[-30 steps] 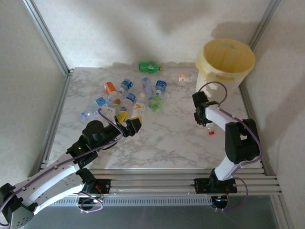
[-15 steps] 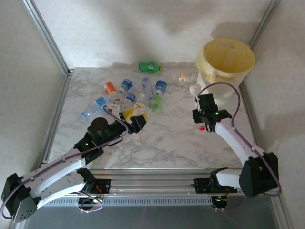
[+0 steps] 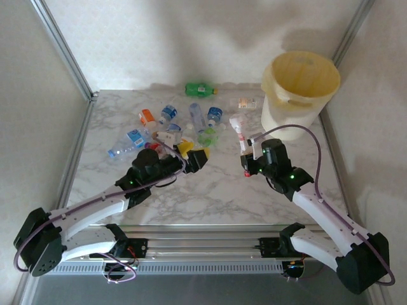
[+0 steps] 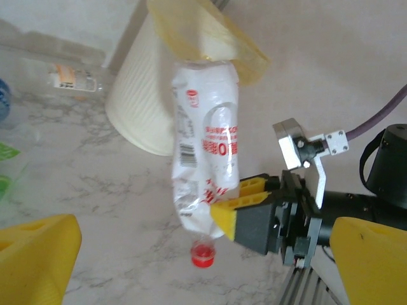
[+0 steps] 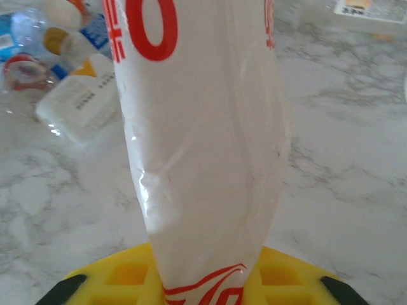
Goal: Throw the plastic bottles in the bin
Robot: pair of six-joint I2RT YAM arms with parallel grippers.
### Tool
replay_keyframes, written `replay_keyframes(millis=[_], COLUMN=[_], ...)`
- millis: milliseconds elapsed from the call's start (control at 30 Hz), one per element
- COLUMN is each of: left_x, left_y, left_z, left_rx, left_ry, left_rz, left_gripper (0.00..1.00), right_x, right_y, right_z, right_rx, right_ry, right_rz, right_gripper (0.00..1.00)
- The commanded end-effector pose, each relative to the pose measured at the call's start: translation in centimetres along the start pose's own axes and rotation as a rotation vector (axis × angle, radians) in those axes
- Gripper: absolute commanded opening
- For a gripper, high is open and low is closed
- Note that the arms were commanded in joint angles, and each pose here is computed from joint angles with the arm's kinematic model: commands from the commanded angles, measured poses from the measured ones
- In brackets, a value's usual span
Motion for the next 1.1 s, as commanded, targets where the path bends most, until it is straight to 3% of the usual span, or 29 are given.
replay_keyframes(millis=[0,433,900,1067], left_x=[2.0,2.0,1.2,1.1], left_y=[-2.3,-1.8,2.0,2.9], left_z=[-1.3,-4.9,-5.7,-5.2], left_rx=[-0.096,-0.043,0.214,0.249], left_ry=[-0.04,0.024,0.162,0.164], left_rz=[-0.002,0.071,0.112,0.124], left_gripper=[0.99,0.9,0.87,0.87], right_x=[0.5,-1.3,-2.1,-2.2], right_y=[1.5,5.4,6.7,7.0], right_z=[0.2,-0.6,-0.4,-0.3], right_rx=[0.056,0.101,0.127,0.157], right_ry=[-0.067,-0.081,-0.131,-0.137], right_rz=[0.042,0.254,0.389,0.393], right_gripper=[0.14,0.14,0.13,0.13])
Point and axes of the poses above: each hand's point on the last joint's axis, 136 mm out from that joint toward the fingers, its own z axis back along the fingers, its own y axis along the line the jaws close on, x = y × z, the point moved 7 cm from there along z, back along the fingers, and after that the axes turned 4 degrees about -z, right-handed, at the moved point
